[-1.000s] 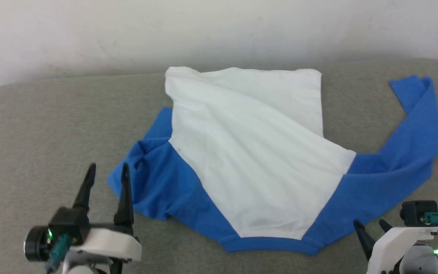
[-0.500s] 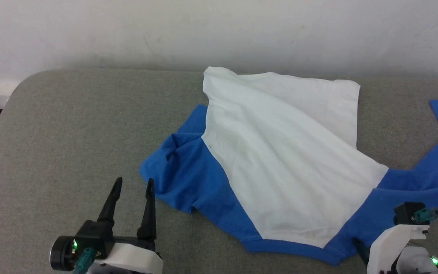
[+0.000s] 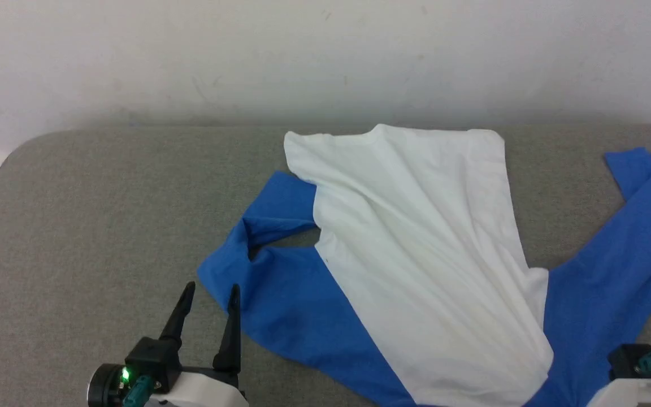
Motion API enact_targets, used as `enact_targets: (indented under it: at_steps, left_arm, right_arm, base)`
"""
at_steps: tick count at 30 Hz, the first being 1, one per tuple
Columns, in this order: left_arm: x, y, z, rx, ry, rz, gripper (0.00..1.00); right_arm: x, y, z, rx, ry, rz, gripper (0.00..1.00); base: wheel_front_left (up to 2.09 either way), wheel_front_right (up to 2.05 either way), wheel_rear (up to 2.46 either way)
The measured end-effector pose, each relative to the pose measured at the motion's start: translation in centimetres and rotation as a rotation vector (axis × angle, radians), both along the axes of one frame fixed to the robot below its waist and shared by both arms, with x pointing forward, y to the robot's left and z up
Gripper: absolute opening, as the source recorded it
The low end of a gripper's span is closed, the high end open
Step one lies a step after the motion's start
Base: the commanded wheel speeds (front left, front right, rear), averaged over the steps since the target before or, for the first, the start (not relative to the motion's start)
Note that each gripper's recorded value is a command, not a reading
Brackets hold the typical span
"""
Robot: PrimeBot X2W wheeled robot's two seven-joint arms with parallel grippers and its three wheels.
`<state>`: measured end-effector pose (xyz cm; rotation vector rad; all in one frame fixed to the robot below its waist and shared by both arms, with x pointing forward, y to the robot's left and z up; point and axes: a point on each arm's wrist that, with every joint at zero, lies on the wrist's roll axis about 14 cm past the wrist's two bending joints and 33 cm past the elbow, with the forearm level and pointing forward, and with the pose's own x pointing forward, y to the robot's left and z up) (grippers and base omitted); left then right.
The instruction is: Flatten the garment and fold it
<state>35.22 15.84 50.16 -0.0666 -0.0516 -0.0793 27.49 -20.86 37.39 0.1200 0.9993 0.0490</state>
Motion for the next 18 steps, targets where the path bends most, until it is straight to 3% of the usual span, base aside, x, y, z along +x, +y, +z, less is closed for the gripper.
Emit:
enact_targets:
  at_steps: [5,11,12,13,18]
  left_arm:
    - [-0.2,-1.2,-0.1,-0.015,0.003,-0.03,1.0]
    - [-0.2,-2.1,-0.9,-0.017,0.027,-0.064,1.0]
    - [-0.2,-2.2,-1.2,-0.018,0.035,-0.07,1.0]
    - [-0.2,-2.3,-1.4,-0.018,0.043,-0.075,1.0]
    - [0.8,-2.9,-1.9,-0.006,0.06,-0.124,1.0]
  right_arm:
    - [-3.7,-2.1,0.2,-0.021,0.067,-0.052,0.0]
    - [-6.3,-1.2,-0.4,0.026,0.14,-0.07,0.0]
    - [-6.2,-1.1,-0.4,0.019,0.132,-0.063,0.35]
    - [-5.8,-1.4,-0.1,0.001,0.108,-0.06,1.0]
    - [-1.5,-1.7,3.0,-0.011,-0.101,-0.073,1.0]
  base:
    - [0.0,0.0,0.0]
    - [0.0,0.0,0.0]
    - [0.0,0.0,0.0]
    - [0.0,0.0,0.0]
    - [0.0,0.0,0.0]
